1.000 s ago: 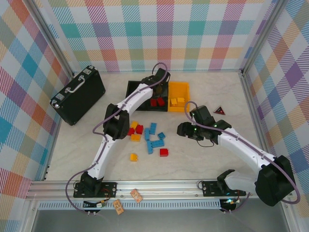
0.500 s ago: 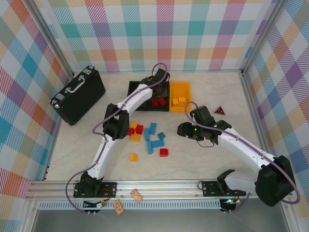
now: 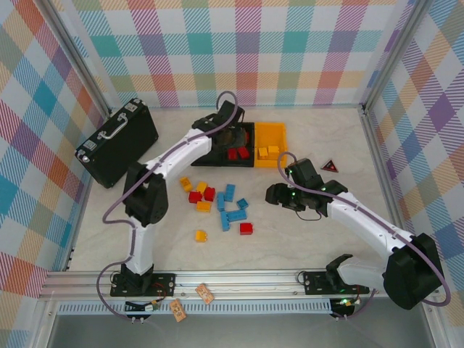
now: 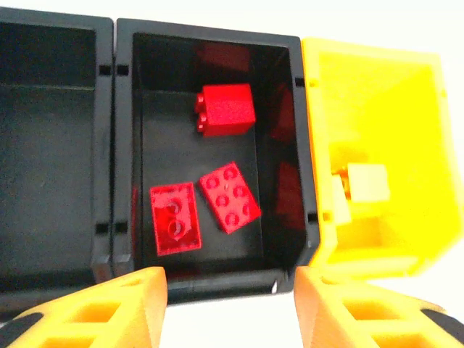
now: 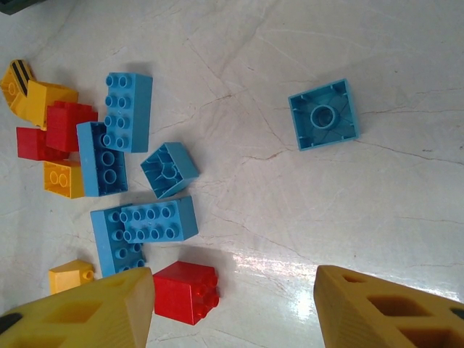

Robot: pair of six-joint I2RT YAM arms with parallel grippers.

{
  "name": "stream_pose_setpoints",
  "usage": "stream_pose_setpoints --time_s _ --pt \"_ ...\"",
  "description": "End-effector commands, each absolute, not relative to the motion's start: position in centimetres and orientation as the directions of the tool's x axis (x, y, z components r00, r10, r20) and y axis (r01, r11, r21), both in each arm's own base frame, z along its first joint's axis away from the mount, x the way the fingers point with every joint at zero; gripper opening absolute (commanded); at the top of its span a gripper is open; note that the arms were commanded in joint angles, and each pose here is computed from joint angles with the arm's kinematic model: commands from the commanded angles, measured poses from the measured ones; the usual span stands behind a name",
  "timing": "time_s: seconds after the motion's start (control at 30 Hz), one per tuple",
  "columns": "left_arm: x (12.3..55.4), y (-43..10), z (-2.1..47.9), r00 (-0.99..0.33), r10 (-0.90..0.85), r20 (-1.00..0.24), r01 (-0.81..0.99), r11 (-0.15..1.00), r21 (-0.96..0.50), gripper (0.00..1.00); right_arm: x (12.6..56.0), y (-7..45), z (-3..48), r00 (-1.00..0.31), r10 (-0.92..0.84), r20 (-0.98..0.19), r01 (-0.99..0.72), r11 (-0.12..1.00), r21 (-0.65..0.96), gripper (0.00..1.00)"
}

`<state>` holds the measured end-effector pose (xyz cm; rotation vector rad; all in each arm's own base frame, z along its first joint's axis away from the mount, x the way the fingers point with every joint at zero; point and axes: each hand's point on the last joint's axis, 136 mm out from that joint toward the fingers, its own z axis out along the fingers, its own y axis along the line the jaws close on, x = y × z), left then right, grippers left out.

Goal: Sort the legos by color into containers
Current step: Pick up the lego from the center of the table.

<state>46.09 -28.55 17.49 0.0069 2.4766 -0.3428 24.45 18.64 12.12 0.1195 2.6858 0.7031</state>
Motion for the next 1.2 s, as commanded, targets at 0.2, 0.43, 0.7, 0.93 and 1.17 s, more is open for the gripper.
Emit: stream_pose_setpoints --time_s 0.2,0.43,0.7,0.93,1.17 --pt "39.0 -23.8 16.6 -0.835 -0.067 -0.547 0.058 0.976 -0.209 0.5 24.7 20.5 13.4 -0.935 0.119 -0.335 -0.079 0.848 0.524 0.61" --pt "34.1 -19.5 14.4 -0.87 -0.032 -0.492 0.036 0.991 -0.127 0.51 23.9 22.8 13.2 -0.943 0.026 -0.333 -0.163 0.834 0.528 0.62" --pt "30.5 -16.6 12.3 -0.893 -0.043 -0.448 0.002 0.995 -0.101 0.56 23.5 26.7 14.0 -0.927 -0.055 -0.37 -0.273 0.775 0.57 0.65" --pt "29.2 -15.0 10.0 -0.912 -0.043 -0.407 -0.019 0.998 -0.063 0.61 23.2 28.3 13.7 -0.926 -0.095 -0.365 -0.302 0.767 0.566 0.65" --pt "29.2 -14.2 6.8 -0.934 -0.061 -0.351 -0.047 0.998 -0.05 0.63 22.9 28.2 13.3 -0.929 -0.095 -0.357 -0.294 0.775 0.559 0.65"
